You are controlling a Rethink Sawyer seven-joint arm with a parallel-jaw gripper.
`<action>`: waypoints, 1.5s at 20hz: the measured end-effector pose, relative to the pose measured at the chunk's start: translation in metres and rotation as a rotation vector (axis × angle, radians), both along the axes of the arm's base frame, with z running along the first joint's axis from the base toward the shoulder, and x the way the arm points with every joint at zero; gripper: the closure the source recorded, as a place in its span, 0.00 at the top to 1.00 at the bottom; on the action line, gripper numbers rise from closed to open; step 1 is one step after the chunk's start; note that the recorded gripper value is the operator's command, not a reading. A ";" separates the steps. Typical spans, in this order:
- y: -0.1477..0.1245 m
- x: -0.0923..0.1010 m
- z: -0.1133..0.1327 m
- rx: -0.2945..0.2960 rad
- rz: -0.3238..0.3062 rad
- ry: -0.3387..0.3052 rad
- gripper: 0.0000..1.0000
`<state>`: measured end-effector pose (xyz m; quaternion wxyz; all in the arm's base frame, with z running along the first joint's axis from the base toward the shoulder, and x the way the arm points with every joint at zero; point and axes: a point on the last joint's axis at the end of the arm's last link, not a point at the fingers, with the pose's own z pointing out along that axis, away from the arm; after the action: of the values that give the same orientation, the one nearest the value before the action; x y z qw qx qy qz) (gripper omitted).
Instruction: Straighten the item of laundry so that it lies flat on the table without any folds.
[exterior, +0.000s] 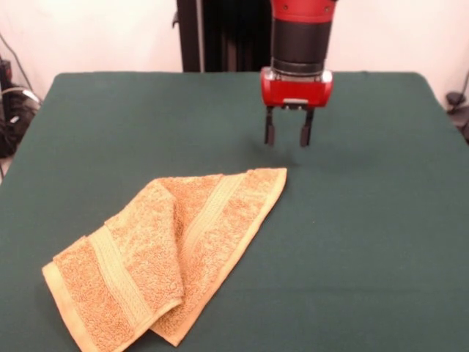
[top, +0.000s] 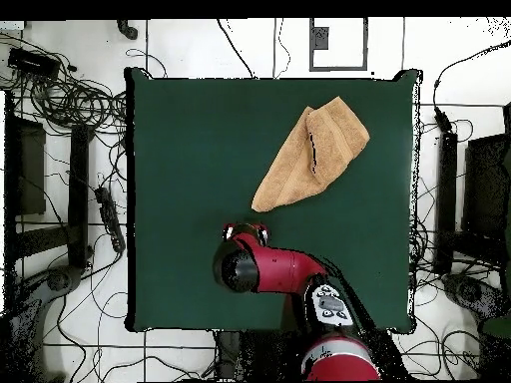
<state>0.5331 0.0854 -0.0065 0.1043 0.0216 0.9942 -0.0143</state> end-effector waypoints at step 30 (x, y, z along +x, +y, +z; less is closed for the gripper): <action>-0.027 0.040 -0.041 0.041 -0.068 0.039 1.00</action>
<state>0.5733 0.0583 -0.0474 0.0839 0.0571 0.9948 0.0023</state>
